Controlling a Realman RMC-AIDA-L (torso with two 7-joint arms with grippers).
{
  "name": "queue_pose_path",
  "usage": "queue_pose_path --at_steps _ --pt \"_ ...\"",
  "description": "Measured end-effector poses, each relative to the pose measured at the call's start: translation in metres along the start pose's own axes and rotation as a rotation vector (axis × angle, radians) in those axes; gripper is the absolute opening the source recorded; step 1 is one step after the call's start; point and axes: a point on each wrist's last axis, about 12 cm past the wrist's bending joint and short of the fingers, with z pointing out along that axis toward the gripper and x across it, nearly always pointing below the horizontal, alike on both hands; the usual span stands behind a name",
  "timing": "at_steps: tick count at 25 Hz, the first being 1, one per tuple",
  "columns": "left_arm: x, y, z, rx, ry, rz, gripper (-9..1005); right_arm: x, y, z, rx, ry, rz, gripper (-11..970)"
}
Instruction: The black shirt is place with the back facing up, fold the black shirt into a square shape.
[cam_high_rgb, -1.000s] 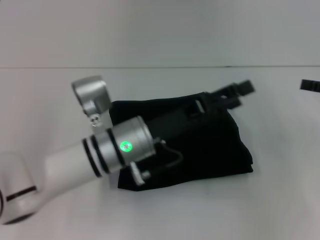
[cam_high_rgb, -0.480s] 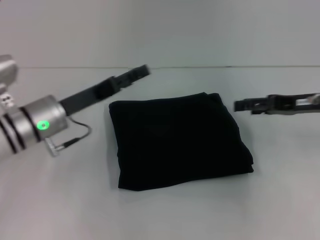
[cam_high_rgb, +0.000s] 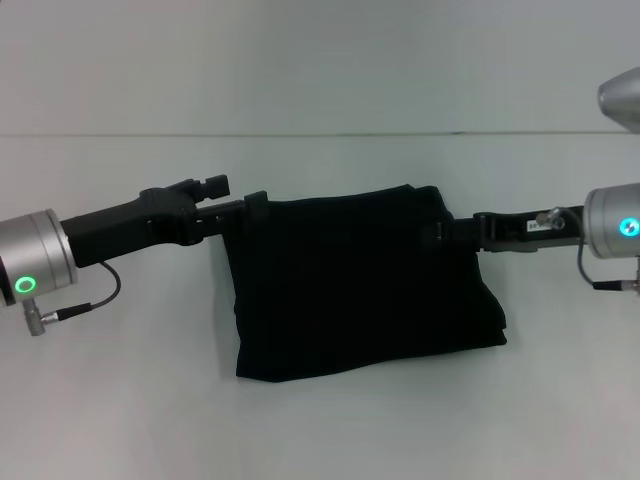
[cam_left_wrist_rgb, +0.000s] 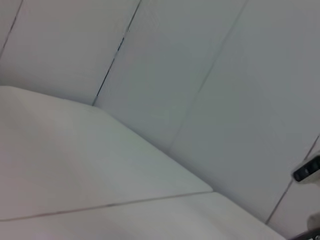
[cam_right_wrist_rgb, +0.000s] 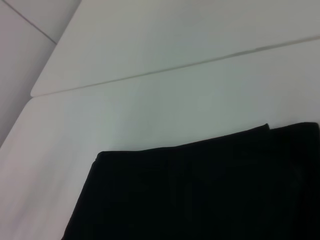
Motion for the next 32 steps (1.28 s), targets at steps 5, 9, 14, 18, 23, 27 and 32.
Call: queue_pose_path --at_steps 5,9,14,18,23,27,32 --pt "0.002 0.001 0.002 -0.012 0.012 0.002 945 0.003 0.003 0.009 0.008 -0.011 0.014 819" --pt "0.002 0.002 0.003 -0.021 0.013 0.003 945 0.006 0.006 0.017 0.013 -0.020 0.027 795" --pt "0.002 0.005 0.004 -0.044 0.027 0.009 946 0.010 0.009 0.026 0.022 -0.038 0.043 715" --pt "0.003 0.005 0.006 -0.051 0.045 0.015 946 0.013 0.010 0.029 0.016 -0.069 0.055 592" --pt "0.004 0.005 0.010 -0.055 0.067 0.023 946 0.013 0.007 0.026 0.011 -0.088 0.060 403" --pt "0.004 0.005 0.011 -0.056 0.068 0.022 946 0.011 0.007 0.025 0.009 -0.090 0.055 240" --pt "0.006 0.006 0.009 -0.065 0.061 0.014 945 0.006 0.009 0.023 0.004 -0.098 0.033 77"
